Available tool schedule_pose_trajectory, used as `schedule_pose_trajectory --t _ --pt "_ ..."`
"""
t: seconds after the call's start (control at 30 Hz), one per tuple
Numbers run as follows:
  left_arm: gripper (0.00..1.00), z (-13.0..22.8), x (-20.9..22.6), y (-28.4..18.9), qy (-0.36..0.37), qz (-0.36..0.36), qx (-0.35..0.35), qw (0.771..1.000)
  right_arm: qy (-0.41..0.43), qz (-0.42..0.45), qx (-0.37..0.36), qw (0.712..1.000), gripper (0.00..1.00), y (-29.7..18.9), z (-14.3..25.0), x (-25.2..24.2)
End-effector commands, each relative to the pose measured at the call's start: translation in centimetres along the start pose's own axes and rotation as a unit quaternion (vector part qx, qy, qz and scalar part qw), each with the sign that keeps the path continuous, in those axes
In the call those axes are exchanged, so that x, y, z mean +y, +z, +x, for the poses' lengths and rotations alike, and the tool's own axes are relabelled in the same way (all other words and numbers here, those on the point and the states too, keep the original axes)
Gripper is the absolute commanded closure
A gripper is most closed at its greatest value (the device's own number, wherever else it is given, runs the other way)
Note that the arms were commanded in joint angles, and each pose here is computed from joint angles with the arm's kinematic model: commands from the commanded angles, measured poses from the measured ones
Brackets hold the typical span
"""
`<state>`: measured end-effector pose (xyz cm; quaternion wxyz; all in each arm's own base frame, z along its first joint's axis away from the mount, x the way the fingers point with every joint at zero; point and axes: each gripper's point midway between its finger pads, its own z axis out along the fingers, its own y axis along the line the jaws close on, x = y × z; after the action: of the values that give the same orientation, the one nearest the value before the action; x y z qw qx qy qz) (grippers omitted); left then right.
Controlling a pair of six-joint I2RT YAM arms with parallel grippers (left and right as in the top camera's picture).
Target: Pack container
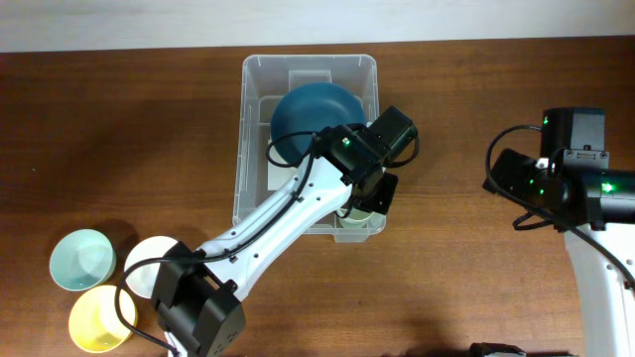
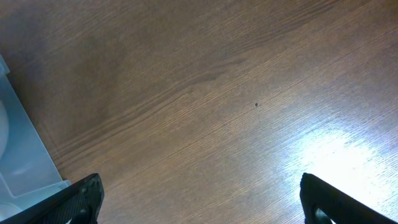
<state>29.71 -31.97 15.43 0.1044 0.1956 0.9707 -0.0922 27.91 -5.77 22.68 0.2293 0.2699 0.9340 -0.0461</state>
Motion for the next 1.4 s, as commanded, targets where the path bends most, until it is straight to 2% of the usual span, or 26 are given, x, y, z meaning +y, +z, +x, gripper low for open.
schedule_pose_trajectory --t 0.0,0.03,0.07,0.17,0.4,0.57,0.7,0.87,0.97,1.17,1.37 --pt "0.69 -0.1 -0.3 0.1 -0.007 0.006 0.000 1.000 0.001 0.010 -0.003 1.000 0.04 0.1 -0.1 -0.4" --pt "0.51 -0.1 -0.3 0.1 -0.005 0.006 0.000 1.000 0.001 0.010 -0.003 1.000 0.04 0.1 -0.1 -0.4" --pt "0.39 -0.1 -0.3 0.1 -0.003 0.006 0.000 1.000 0.001 0.010 -0.003 1.000 0.04 0.1 -0.1 -0.4" --pt "0.30 -0.1 -0.1 0.1 0.001 0.003 0.000 1.000 0.001 0.010 -0.003 1.000 0.04 0.1 -0.1 -0.4" --pt "0.30 -0.6 2.7 -1.3 -0.021 -0.014 -0.006 1.000 0.001 0.010 -0.003 1.000 0.04 0.1 -0.1 -0.4" --pt "0.29 -0.5 10.8 -5.2 -0.077 -0.127 -0.029 0.989 0.001 0.010 -0.003 1.000 0.04 0.1 -0.1 -0.4" --pt "0.28 1.2 18.7 -9.5 -0.166 -0.214 -0.038 0.962 0.001 0.010 -0.003 1.000 0.04 0.1 -0.1 -0.4" --pt "0.25 5.0 27.3 -13.5 -0.306 -0.245 -0.026 0.920 0.001 0.010 -0.003 1.000 0.04 0.1 -0.1 -0.4" --pt "0.25 7.8 31.0 -14.6 -0.372 -0.252 -0.002 0.894 0.001 0.010 -0.003 1.000 0.04 0.1 -0.1 -0.4" --pt "0.22 11.8 34.1 -12.5 -0.441 -0.234 0.044 0.865 0.001 0.010 -0.004 1.000 0.03 0.1 -0.1 -0.4" --pt "0.21 15.8 32.7 -5.8 -0.463 -0.180 0.095 0.863 0.001 0.010 -0.004 1.000 0.03 0.1 -0.1 -0.4"
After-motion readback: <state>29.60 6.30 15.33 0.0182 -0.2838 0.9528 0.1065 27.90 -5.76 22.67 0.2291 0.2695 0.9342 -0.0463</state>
